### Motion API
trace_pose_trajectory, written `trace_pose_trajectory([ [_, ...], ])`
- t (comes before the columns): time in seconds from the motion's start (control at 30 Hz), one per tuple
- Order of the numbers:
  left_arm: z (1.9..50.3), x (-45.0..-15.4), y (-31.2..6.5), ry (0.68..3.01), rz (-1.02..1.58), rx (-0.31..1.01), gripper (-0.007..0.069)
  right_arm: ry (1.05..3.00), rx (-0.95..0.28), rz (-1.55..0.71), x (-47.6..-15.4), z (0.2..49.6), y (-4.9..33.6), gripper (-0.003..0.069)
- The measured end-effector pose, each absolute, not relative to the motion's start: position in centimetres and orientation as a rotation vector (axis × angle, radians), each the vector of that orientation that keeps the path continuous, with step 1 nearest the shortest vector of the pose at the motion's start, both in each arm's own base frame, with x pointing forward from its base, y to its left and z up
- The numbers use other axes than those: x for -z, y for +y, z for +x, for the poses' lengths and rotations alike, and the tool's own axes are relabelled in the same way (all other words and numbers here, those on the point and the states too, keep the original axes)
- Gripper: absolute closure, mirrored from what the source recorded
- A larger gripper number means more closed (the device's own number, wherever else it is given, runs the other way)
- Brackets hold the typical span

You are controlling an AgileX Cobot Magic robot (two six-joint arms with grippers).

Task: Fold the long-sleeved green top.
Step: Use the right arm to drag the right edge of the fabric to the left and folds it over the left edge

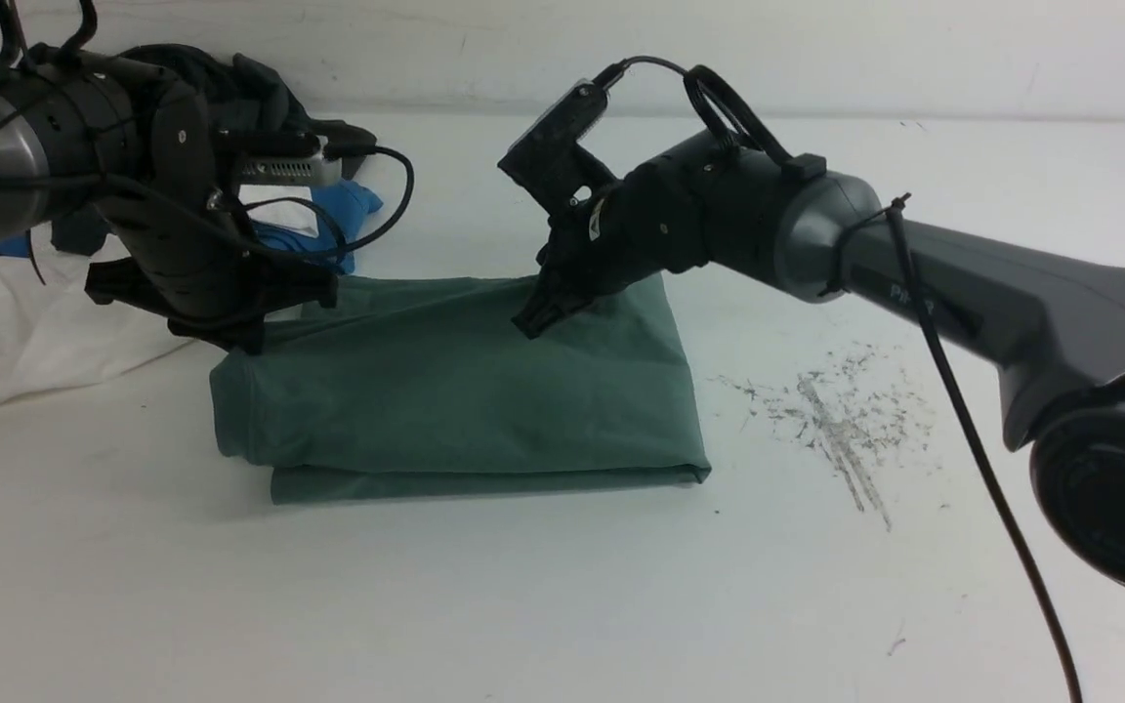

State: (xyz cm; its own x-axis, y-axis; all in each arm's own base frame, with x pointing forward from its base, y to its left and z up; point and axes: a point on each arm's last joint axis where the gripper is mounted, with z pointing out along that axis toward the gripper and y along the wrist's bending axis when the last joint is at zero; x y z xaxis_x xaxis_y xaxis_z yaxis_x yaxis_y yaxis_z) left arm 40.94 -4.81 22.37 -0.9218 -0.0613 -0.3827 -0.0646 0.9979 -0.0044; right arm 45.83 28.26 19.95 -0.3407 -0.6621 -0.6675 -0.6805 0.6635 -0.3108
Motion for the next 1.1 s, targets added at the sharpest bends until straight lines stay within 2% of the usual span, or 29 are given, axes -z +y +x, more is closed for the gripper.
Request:
trace_pose_trajectory([
  [0.2,41.6,-20.3,-4.9,2.778,-0.087,-0.017,0.0596,2.076,-0.033,-1.029,-18.9,46.1,28.3,0.0655],
  [0.3,41.9,-19.5,-4.9,2.782,-0.082,-0.024,0.0571,2.075,-0.034,-1.028,-18.9,46.1,28.3,0.0631],
  [0.43,42.2,-19.5,-4.5,2.751,-0.077,-0.071,0.0475,2.073,-0.027,-1.032,-18.9,46.2,28.2,0.0519],
  [0.47,42.2,-19.5,-4.5,2.751,-0.076,-0.074,0.0475,2.074,-0.027,-1.032,-18.9,46.2,28.2,0.0512],
  [0.57,42.3,-19.6,-4.2,2.736,-0.072,-0.118,0.0381,2.088,-0.01,-1.053,-18.8,46.0,28.2,0.04],
  [0.73,42.3,-19.7,-3.8,2.723,-0.057,-0.181,0.0309,2.125,0.02,-1.062,-19.1,45.7,27.9,0.0326],
  [0.93,41.9,-21.5,-3.5,2.689,-0.085,-0.213,0.0282,2.227,0.05,-1.001,-22.4,44.3,26.9,0.0303],
  [1.1,40.9,-25.1,-3.3,2.601,-0.098,-0.193,0.0295,2.306,0.123,-0.992,-24.6,43.2,25.6,0.0302],
])
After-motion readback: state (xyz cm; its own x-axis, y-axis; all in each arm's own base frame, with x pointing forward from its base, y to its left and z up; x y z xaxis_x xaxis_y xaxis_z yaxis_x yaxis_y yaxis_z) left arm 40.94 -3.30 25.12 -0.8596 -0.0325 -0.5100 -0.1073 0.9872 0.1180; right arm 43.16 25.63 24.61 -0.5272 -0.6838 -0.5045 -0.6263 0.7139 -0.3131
